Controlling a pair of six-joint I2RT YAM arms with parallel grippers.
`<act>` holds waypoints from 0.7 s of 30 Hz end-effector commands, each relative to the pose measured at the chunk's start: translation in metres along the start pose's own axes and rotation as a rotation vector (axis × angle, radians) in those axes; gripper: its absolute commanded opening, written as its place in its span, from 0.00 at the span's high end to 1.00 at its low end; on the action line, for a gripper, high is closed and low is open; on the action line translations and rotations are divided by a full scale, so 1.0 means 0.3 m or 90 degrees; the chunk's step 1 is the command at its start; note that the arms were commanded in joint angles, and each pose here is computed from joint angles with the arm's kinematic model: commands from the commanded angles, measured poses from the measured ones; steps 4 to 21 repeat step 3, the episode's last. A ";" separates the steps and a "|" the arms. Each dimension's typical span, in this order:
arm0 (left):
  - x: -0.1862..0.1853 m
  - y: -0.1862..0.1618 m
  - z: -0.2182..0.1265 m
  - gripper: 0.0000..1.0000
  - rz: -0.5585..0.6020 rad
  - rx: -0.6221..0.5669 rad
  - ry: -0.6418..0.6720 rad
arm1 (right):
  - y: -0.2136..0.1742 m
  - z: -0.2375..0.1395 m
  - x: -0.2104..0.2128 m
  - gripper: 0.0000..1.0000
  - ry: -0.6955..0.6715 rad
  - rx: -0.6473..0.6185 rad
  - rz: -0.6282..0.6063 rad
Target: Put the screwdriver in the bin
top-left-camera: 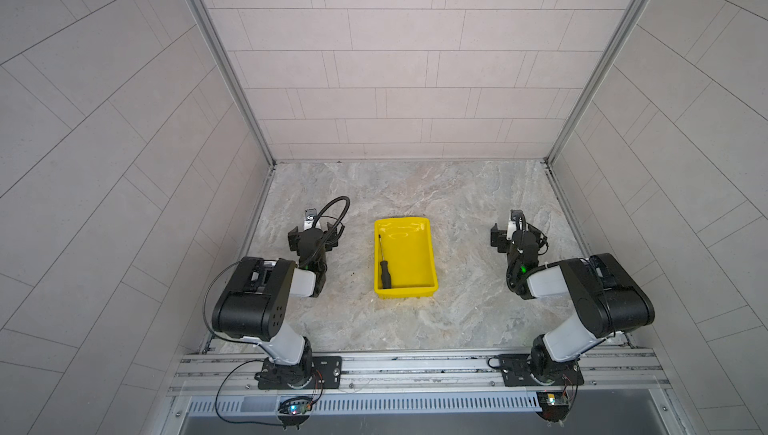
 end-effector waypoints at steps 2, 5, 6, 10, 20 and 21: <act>0.007 0.012 -0.007 0.00 -0.005 -0.019 0.007 | 0.012 0.005 -0.002 0.01 -0.002 -0.004 0.001; 0.007 0.012 -0.007 0.00 -0.005 -0.019 0.008 | 0.011 0.004 -0.002 0.01 -0.002 -0.005 0.001; 0.007 0.012 -0.007 0.00 -0.005 -0.019 0.008 | 0.011 0.004 -0.002 0.01 -0.002 -0.005 0.001; 0.007 0.012 -0.007 0.00 -0.005 -0.019 0.008 | 0.011 0.004 -0.002 0.01 -0.002 -0.005 0.001; 0.007 0.012 -0.007 0.00 -0.005 -0.019 0.008 | 0.011 0.004 -0.002 0.01 -0.002 -0.005 0.001; 0.007 0.012 -0.007 0.00 -0.005 -0.019 0.008 | 0.011 0.004 -0.002 0.01 -0.002 -0.005 0.001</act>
Point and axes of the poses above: each gripper's point midway between its finger pads, its own z axis out along the fingers, its own x axis along the line the jaws close on, y = z × x, the point moved 8 cm from there along -z, back along the fingers, and after that the axes turned 3 degrees about z, right-handed, at the moved point
